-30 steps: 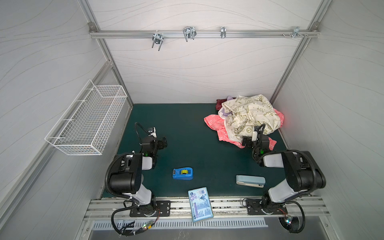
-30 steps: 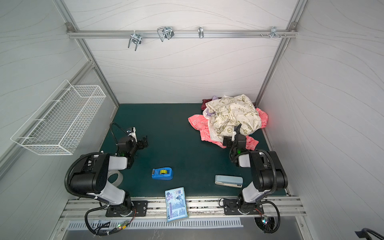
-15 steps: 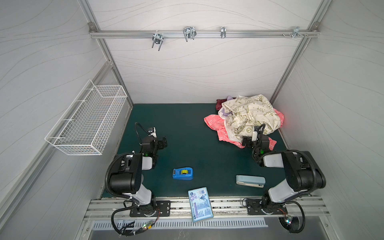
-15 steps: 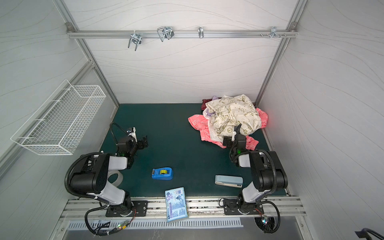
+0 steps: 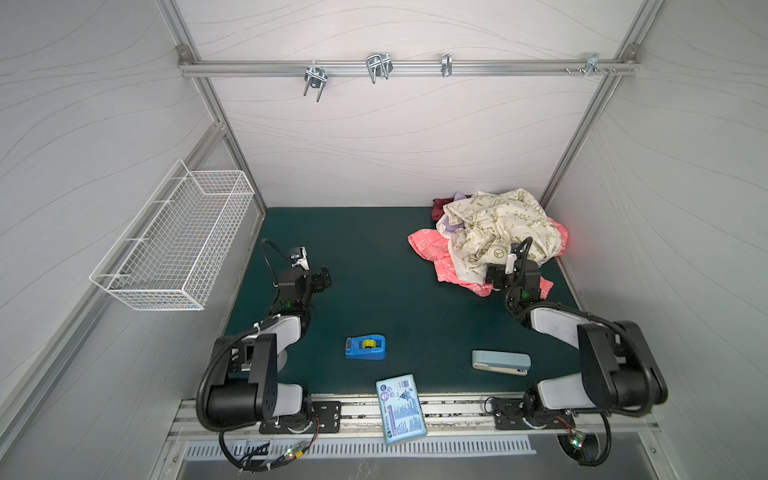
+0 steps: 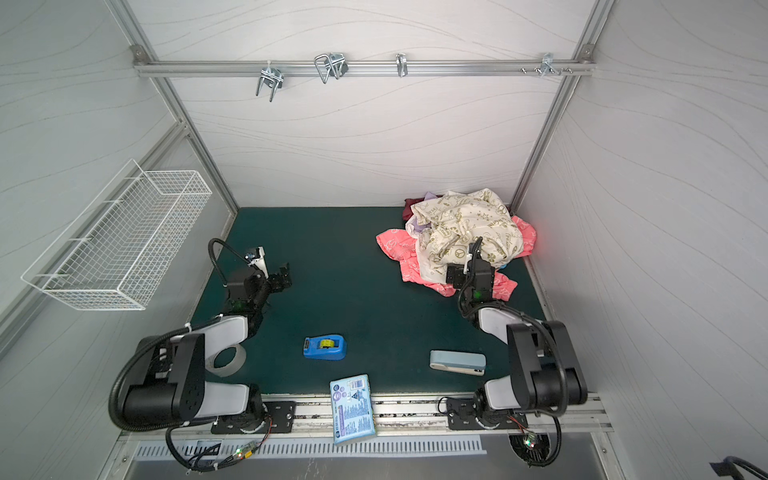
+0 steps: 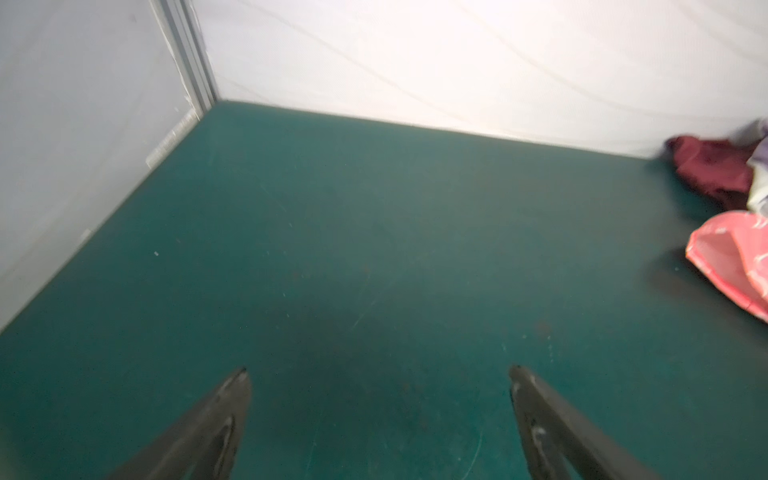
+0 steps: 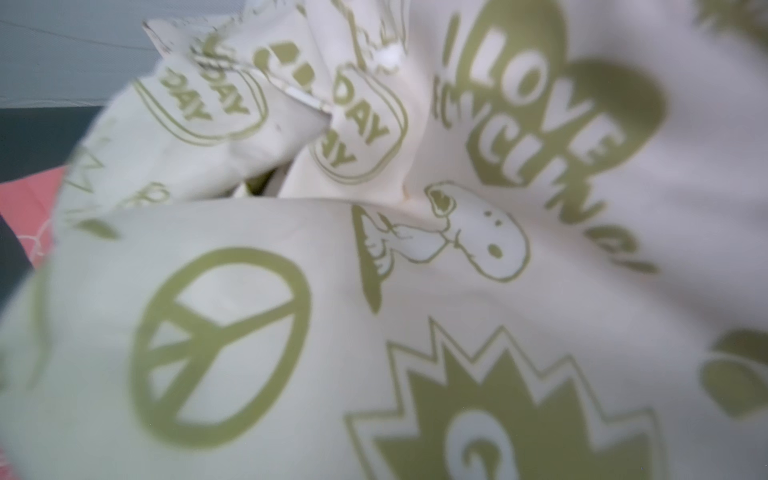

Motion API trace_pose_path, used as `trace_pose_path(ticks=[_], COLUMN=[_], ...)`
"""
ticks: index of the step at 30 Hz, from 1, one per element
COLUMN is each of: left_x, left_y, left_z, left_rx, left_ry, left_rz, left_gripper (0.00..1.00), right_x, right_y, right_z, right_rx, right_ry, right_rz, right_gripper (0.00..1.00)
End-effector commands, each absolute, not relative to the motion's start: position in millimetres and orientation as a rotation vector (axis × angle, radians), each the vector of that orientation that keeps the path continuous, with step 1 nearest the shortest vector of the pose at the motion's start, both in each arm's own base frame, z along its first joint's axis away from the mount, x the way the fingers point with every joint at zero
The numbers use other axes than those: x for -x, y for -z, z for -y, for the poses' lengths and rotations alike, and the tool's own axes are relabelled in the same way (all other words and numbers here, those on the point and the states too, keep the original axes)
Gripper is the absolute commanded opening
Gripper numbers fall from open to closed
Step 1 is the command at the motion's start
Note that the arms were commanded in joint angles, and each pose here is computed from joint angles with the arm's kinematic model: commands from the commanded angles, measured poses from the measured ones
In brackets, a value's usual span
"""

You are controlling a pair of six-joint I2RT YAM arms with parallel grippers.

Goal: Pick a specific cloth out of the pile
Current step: 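Reach the right gripper over the pile toward the pink garment while the left arm lifts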

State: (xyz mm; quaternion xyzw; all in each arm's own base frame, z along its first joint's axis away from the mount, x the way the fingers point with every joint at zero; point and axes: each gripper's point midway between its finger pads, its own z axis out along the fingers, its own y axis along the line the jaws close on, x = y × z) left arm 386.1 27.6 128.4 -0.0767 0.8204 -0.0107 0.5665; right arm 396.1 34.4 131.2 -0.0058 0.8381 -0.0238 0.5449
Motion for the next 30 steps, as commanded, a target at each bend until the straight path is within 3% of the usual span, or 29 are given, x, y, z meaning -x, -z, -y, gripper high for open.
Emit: trace_pose_path(ticks=[1,8,17,23,30], left_x=[-388,-378,-325,-293,-281], left_y=[-159,-194,-228,-224,-238], left_z=[-27,20,128,156,172], left_rx=[0.213,0.158,-0.111,-0.289,-0.391], left_ry=[0.051,0.376,1.227,1.194,1.248], left_rz=[-1.904,-2.089,-2.119,-2.149,-2.078], left_gripper=[0.98,0.93,0.99,0.99,0.99], right_x=[-382,-343,-316,-311,-330], right_y=[-146,-163,-204,-214,-176], right_z=[-35,-29,-50,-129,-214], right_rx=[-0.007,-0.078,-0.01,0.293,0.596], right_ry=[0.079,0.124,0.053,-0.065,-0.157], right_rz=[-2.047,-2.187,-2.284,-2.331,-2.485], right_gripper=[0.99,0.99,0.99,0.99,0.99])
